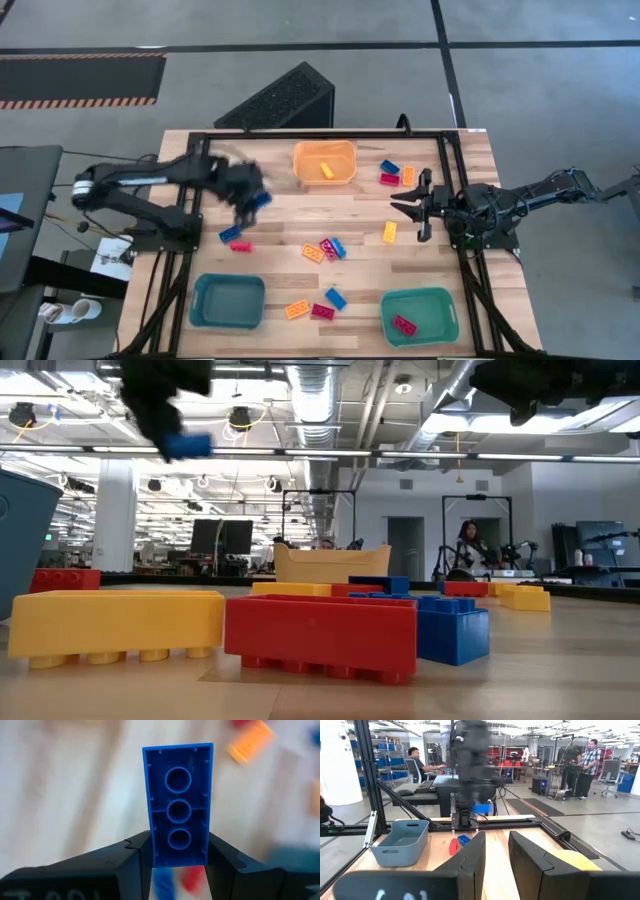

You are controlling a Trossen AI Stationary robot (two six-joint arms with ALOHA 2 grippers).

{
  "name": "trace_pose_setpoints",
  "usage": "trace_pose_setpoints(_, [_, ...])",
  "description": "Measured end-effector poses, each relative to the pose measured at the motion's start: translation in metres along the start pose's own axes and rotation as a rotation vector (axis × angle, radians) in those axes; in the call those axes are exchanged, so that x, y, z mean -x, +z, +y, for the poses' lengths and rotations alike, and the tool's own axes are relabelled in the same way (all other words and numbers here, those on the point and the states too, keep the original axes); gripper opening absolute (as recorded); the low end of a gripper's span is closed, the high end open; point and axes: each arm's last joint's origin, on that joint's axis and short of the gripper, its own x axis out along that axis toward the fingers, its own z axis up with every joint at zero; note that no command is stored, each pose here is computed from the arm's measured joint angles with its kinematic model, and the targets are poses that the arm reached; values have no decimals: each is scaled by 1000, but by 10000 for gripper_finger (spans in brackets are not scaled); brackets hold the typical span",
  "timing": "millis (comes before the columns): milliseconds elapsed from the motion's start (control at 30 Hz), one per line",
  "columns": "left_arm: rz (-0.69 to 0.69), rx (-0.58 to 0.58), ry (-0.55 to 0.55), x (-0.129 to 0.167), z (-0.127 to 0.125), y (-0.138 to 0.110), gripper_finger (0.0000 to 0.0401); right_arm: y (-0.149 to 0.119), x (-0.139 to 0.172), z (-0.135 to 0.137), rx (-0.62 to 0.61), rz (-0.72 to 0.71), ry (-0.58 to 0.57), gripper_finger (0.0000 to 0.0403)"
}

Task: Sort & place blocks by color
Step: Put the blue game piece into the blue bin, then put the yellow game piece into the yellow bin

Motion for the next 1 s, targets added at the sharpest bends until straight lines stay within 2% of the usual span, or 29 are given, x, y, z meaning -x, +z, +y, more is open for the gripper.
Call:
trace_pose_setpoints(233, [101, 20, -96, 12, -78, -51, 104, 3, 0, 0, -45, -27, 0, 107])
trace_pose_setpoints(433, [185, -14, -141, -9, -135, -74, 107, 6, 0, 0, -65, -63, 0, 107])
trace_pose_setpoints(567, [243, 8, -158, -30, -165, -83, 144, 9, 0, 0, -74, -88, 0, 107])
trace_pose_setpoints(800, [403, 21, -114, -66, -185, -89, 233, 9, 0, -1, -73, -90, -8, 107])
trace_pose_setpoints(900, [437, 26, -126, -70, -184, -86, 256, 10, 0, -3, -76, -104, -18, 107])
trace_pose_setpoints(1000, [411, 43, -147, -63, -179, -81, 264, 12, 0, -5, -78, -118, -30, 107])
